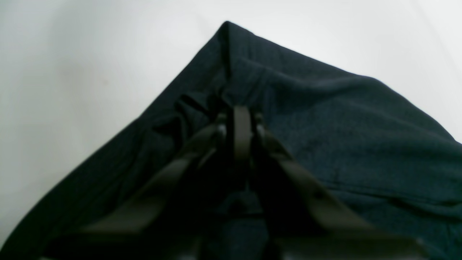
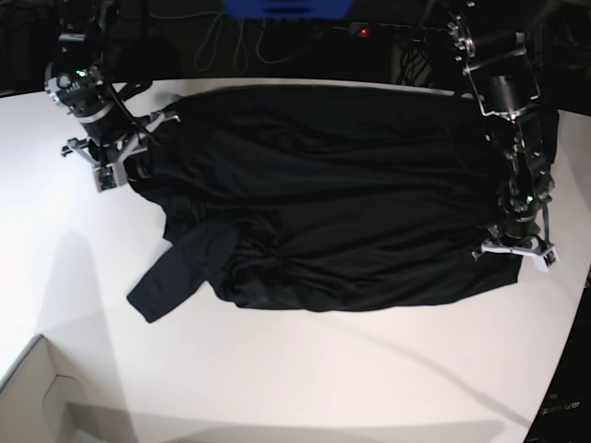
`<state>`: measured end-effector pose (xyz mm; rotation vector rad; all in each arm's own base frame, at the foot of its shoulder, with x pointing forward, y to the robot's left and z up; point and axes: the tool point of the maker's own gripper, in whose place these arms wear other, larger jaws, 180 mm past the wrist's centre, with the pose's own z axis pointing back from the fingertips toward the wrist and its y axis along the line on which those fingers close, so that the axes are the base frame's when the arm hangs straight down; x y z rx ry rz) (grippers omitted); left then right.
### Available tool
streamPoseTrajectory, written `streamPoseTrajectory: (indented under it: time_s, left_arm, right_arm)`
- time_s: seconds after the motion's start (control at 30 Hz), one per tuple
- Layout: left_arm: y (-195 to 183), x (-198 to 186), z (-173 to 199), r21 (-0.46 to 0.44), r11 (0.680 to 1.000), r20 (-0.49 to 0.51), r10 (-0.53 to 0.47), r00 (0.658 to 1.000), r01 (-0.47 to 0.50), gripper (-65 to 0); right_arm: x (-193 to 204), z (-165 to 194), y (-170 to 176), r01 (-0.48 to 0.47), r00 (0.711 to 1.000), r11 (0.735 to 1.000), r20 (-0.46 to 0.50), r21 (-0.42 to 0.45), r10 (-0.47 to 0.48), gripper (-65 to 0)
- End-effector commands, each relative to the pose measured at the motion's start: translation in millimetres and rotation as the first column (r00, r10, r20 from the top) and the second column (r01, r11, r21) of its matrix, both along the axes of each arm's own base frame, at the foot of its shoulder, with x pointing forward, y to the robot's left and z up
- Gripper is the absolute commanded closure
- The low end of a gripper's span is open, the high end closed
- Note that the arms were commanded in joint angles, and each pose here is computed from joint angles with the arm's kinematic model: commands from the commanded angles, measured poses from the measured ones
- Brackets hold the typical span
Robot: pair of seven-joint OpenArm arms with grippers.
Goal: Layout the t-shirt on the table in an organized manner, then fold the t-shirt properly
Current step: 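Reach the right gripper down to the crumpled sleeve and grasp it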
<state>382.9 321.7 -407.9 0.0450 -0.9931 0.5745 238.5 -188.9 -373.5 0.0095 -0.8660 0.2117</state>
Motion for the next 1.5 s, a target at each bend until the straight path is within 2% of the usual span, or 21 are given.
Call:
streamPoseTrajectory:
  time_s: [0.0, 0.2, 0.33, 0.43, 0.53, 0.63, 0.73, 0.97, 1.33, 1.4, 1.47]
  left_arm:
    - [4.9, 14.3, 23.6, 0.023, 1.000, 0.070, -0.003, 0.998, 0.001, -0.2]
    - [5.7, 24.2, 58.0, 0.057, 0.998, 0.152, -0.014, 0.988, 0.005, -0.2]
    - [6.6, 24.9, 63.7, 0.064, 0.998, 0.165, -0.012, 0.986, 0.002, -0.2]
    - [7.1, 25.2, 64.3, 0.064, 0.998, 0.167, -0.011, 0.986, 0.000, -0.2]
    - [7.1, 25.2, 64.3, 0.064, 0.998, 0.167, -0.011, 0.986, 0.000, -0.2]
    - [6.1, 25.6, 64.2, 0.064, 0.998, 0.166, -0.014, 0.986, 0.003, -0.2]
    - [6.6, 24.7, 61.4, 0.061, 0.998, 0.160, -0.011, 0.987, 0.001, -0.2]
    - [9.4, 24.1, 61.4, 0.067, 0.998, 0.156, -0.011, 0.988, 0.000, -0.2]
    - [9.8, 23.2, 60.1, 0.070, 0.998, 0.151, -0.010, 0.988, -0.001, -0.2]
    - [9.8, 23.7, 60.7, 0.070, 0.998, 0.153, -0.010, 0.988, -0.001, -0.2]
    - [9.8, 23.7, 60.8, 0.069, 0.998, 0.153, -0.009, 0.988, -0.001, -0.2]
  right_arm:
    - [7.2, 11.9, -1.1, -0.007, 0.999, 1.000, 0.050, 0.001, 0.007, -13.7]
    - [31.9, 35.4, -11.7, 0.020, 0.991, 1.000, 0.134, -0.012, -0.018, -14.0]
    - [52.0, 49.8, -9.3, 0.015, 0.983, 1.000, 0.185, -0.008, -0.013, -15.0]
    - [65.7, 58.7, -7.5, 0.015, 0.976, 1.000, 0.215, 0.000, -0.015, -21.2]
    - [81.4, 55.3, 18.5, -0.052, 0.975, 0.998, 0.216, 0.027, 0.045, -28.5]
    - [93.9, 46.9, 46.2, -0.122, 0.973, 0.991, 0.201, 0.053, 0.109, -31.9]
    - [105.6, 38.0, 74.4, -0.167, 0.971, 0.982, 0.187, 0.087, 0.148, -32.1]
    - [123.8, 6.7, 110.4, -0.277, 0.955, 0.961, 0.099, -0.028, 0.278, -32.5]
    - [132.4, -5.0, 112.5, -0.282, 0.957, 0.959, 0.064, -0.027, 0.283, -31.6]
    - [130.6, -11.7, 110.5, -0.283, 0.958, 0.959, 0.045, -0.027, 0.284, -28.3]
    - [131.1, -11.1, 108.3, -0.279, 0.959, 0.960, 0.046, -0.028, 0.280, -21.6]
